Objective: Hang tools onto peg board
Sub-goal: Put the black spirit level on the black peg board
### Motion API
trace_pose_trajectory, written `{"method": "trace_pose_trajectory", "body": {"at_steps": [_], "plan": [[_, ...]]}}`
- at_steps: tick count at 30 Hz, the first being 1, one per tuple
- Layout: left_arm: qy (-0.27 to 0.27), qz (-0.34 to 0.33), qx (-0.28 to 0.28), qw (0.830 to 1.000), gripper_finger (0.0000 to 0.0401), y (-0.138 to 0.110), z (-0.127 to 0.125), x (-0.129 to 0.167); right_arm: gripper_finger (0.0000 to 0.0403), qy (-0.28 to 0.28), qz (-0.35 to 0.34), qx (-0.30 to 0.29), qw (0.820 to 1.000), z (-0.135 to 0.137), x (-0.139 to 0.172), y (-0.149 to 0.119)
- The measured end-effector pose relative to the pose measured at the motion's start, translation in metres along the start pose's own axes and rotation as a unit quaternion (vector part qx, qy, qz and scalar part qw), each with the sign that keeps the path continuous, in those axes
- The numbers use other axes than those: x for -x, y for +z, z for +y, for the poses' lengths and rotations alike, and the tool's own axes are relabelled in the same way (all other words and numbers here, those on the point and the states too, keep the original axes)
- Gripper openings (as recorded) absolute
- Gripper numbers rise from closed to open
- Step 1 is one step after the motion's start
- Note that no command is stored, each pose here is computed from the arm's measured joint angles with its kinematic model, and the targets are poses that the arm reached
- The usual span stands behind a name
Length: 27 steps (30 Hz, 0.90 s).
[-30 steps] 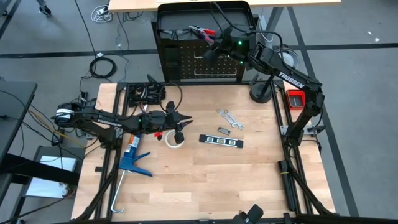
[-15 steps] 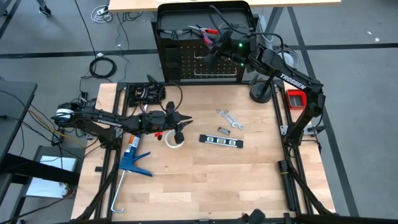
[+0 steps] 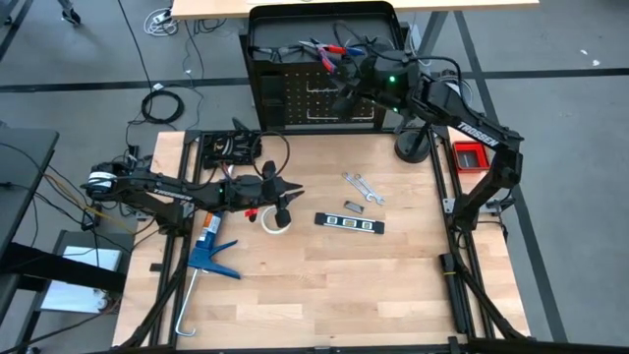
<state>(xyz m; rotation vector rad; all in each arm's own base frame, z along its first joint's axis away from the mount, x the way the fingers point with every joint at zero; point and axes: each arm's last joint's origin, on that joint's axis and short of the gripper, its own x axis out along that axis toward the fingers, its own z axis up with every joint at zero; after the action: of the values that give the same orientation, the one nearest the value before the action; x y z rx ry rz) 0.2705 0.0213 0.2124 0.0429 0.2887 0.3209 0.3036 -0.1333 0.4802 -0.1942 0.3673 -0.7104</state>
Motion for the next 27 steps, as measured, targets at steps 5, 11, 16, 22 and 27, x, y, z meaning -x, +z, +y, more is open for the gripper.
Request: {"method": "trace_pose_trajectory", "body": {"at_steps": [5, 11, 16, 22, 27], "plan": [[0.008, -0.003, -0.003, 1.0, 0.0078, 0.001, 0.001, 0.0, 0.0197, 0.009, 0.056, 0.045, 0.997, 0.011, 0.006, -0.01], [0.038, -0.01, -0.014, 0.999, 0.0078, 0.002, 0.003, 0.0, 0.0197, 0.028, 0.054, 0.099, 0.993, 0.027, 0.006, -0.012], [0.039, -0.023, -0.011, 0.999, 0.0078, 0.005, 0.003, 0.0, 0.0192, 0.032, 0.021, 0.169, 0.985, 0.04, 0.0, -0.014], [0.038, -0.02, -0.011, 0.999, 0.0078, 0.004, 0.003, 0.0, 0.0165, 0.017, 0.004, 0.19, 0.982, 0.04, -0.012, -0.019], [0.038, -0.016, -0.013, 0.999, 0.0078, 0.003, 0.003, 0.0, 0.0149, -0.003, -0.014, 0.194, 0.981, 0.037, -0.015, -0.016]]}}
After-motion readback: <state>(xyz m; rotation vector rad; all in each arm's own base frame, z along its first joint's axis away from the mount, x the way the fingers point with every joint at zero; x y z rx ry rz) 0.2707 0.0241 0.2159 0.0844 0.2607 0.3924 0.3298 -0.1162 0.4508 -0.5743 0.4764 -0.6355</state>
